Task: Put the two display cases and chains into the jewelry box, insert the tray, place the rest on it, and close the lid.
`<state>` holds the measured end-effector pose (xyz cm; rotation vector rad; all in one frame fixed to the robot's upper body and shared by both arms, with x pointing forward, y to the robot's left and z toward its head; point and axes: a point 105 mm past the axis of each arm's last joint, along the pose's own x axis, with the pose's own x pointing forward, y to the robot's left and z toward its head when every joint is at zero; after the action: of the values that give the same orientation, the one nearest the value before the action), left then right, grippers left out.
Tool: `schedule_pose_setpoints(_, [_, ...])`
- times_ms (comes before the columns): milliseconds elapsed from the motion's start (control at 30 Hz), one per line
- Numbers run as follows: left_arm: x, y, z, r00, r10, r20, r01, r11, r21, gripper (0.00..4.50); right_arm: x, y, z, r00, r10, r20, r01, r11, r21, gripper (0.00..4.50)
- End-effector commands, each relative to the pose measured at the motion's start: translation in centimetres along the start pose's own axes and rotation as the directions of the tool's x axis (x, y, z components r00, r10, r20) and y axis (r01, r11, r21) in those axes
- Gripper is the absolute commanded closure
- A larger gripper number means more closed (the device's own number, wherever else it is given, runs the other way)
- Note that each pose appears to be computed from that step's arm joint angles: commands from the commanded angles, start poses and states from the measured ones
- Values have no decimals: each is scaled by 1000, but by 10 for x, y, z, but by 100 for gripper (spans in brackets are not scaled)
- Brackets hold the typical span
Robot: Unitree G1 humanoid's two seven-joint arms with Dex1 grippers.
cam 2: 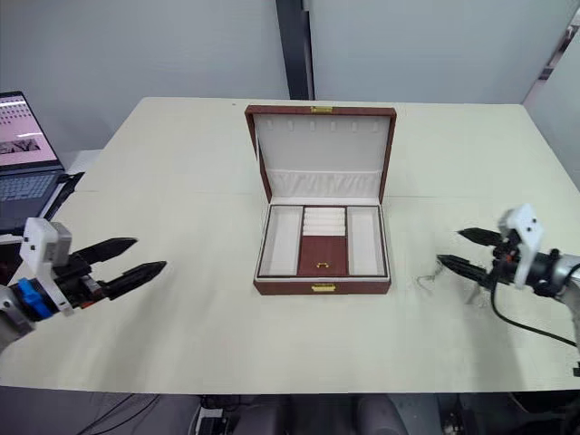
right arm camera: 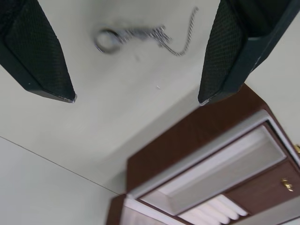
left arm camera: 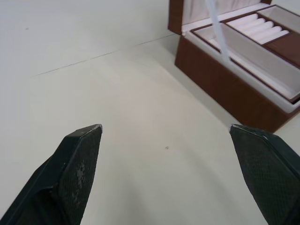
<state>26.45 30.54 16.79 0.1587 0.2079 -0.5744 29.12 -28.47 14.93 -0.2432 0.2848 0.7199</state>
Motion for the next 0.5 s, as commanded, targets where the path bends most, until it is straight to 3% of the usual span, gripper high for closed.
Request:
schedule_pose_setpoints(33, [-13, 19, 11, 999, 49, 13, -49, 997, 60, 0, -22, -14, -3, 997, -74, -17, 73, 997, -40, 3])
schedule_pose_setpoints(233, [-23, 37, 7, 996, 94, 6, -94, 993, 66, 0, -44, -29, -23, 987, -157, -46, 157, 987, 9, 3])
schedule_pose_setpoints(500, [-27, 42, 3, 992, 124, 13, -125, 990, 62, 0, -55, -40, -48, 972, -220, -85, 225, 973, 50, 3])
